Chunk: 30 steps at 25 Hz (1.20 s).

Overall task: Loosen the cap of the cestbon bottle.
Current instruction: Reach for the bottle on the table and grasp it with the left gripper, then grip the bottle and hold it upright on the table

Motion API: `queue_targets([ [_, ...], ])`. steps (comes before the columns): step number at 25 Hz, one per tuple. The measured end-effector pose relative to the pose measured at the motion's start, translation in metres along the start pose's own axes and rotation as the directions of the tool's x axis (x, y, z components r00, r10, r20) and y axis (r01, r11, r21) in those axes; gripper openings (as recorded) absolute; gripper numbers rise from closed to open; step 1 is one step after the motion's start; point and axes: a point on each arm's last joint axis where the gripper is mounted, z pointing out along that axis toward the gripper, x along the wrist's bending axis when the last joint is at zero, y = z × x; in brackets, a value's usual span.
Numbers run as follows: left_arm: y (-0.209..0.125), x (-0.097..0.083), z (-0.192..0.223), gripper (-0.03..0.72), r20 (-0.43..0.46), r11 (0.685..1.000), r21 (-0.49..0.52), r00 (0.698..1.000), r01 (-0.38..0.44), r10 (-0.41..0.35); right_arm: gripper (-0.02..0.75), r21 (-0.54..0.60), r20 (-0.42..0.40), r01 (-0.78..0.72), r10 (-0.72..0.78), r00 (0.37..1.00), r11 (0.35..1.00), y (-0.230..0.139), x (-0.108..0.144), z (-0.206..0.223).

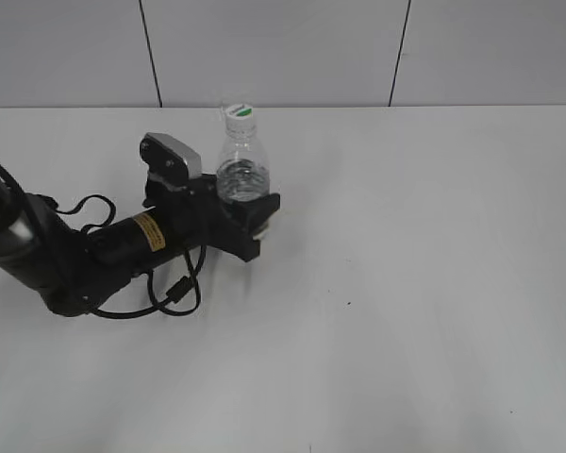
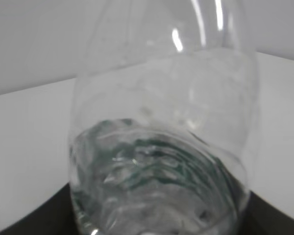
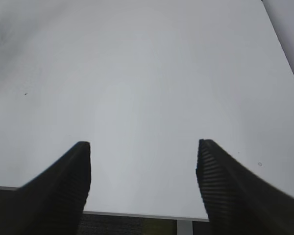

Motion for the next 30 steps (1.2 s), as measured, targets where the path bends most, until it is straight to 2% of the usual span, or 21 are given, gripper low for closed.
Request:
queue_targets([
  [3, 0.006, -0.014, -0.003, 0.402, 0.143, 0.997, 0.03, 0.987, -0.075, 0.07, 0.516, 0.0, 0.0, 0.0, 0.0, 1.0, 1.0, 0.0, 0.0, 0.0],
  [7, 0.016, -0.034, -0.008, 0.402, 0.352, 0.982, 0.009, 0.92, -0.186, 0.171, 0.516, 0.0, 0.0, 0.0, 0.0, 1.0, 1.0, 0.0, 0.0, 0.0],
  [10, 0.011, -0.042, -0.01, 0.402, 0.427, 0.982, 0.033, 0.891, -0.186, 0.154, 0.516, 0.0, 0.0, 0.0, 0.0, 1.0, 1.0, 0.0, 0.0, 0.0],
  [12, 0.009, -0.043, -0.011, 0.402, 0.431, 0.983, 0.046, 0.891, -0.176, 0.139, 0.516, 0.0, 0.0, 0.0, 0.0, 1.0, 1.0, 0.0, 0.0, 0.0],
  [17, 0.006, -0.038, -0.008, 0.402, 0.368, 0.991, 0.064, 0.926, -0.115, 0.083, 0.516, 0.0, 0.0, 0.0, 0.0, 1.0, 1.0, 0.0, 0.0, 0.0],
  [23, -0.003, -0.037, -0.007, 0.402, 0.361, 0.995, 0.063, 0.932, -0.072, 0.045, 0.516, 0.0, 0.0, 0.0, 0.0, 1.0, 1.0, 0.0, 0.0, 0.0],
  [30, -0.004, -0.038, -0.007, 0.402, 0.362, 0.996, 0.056, 0.931, -0.063, 0.039, 0.516, 0.0, 0.0, 0.0, 0.0, 1.0, 1.0, 0.0, 0.0, 0.0],
])
